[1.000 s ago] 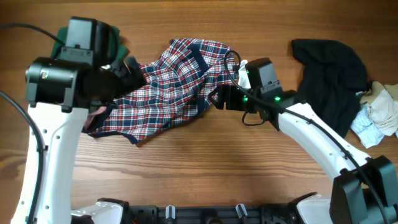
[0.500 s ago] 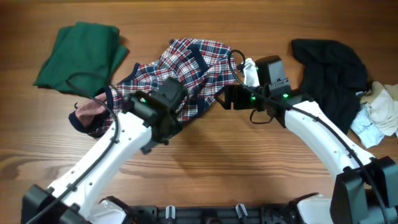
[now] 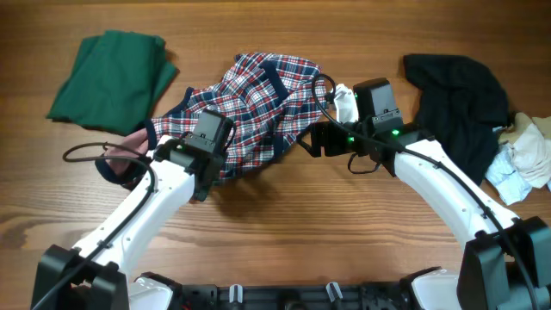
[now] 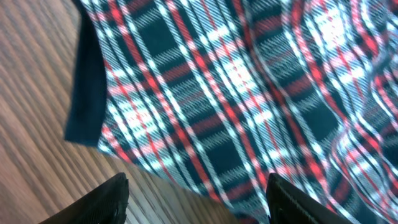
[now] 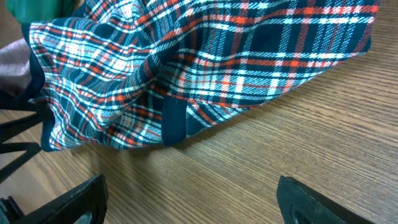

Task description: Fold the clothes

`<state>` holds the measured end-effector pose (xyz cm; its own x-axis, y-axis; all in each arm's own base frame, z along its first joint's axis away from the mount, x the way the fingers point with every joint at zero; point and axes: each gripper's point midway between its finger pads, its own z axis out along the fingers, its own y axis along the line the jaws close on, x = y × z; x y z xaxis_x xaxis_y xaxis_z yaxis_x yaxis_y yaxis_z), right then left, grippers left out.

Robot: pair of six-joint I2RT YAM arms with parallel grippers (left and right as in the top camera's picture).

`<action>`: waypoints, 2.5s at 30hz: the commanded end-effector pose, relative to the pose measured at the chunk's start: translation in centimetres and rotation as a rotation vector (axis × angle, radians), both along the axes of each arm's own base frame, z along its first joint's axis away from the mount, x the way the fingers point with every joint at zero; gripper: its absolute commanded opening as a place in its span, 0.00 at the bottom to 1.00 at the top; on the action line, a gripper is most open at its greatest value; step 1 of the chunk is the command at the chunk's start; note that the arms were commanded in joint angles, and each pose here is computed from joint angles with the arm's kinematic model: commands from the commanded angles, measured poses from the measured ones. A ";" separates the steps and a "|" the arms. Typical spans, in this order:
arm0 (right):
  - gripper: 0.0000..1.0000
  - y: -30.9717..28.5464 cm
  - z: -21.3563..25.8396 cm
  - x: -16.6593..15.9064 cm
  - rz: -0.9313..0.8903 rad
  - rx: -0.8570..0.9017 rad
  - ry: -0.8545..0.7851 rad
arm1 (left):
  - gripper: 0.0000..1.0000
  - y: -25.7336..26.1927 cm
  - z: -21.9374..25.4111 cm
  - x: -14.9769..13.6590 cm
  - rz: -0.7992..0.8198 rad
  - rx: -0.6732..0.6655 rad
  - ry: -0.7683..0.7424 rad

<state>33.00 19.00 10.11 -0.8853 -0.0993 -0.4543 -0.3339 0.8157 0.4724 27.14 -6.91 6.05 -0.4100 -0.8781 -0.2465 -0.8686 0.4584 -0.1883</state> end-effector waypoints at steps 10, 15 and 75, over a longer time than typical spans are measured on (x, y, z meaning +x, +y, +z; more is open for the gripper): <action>0.90 0.1 0.6 -0.6 0.031 0.009 -0.005 | 0.69 3.5 -5.5 -2.4 0.131 0.010 0.006; 0.90 0.1 0.5 -0.8 0.029 0.009 0.004 | 0.05 4.0 -5.9 -2.2 0.137 0.034 -0.018; 0.85 15.9 3.5 -6.1 0.440 0.206 -0.242 | 0.04 4.5 57.3 -4.3 -0.123 -0.071 -1.851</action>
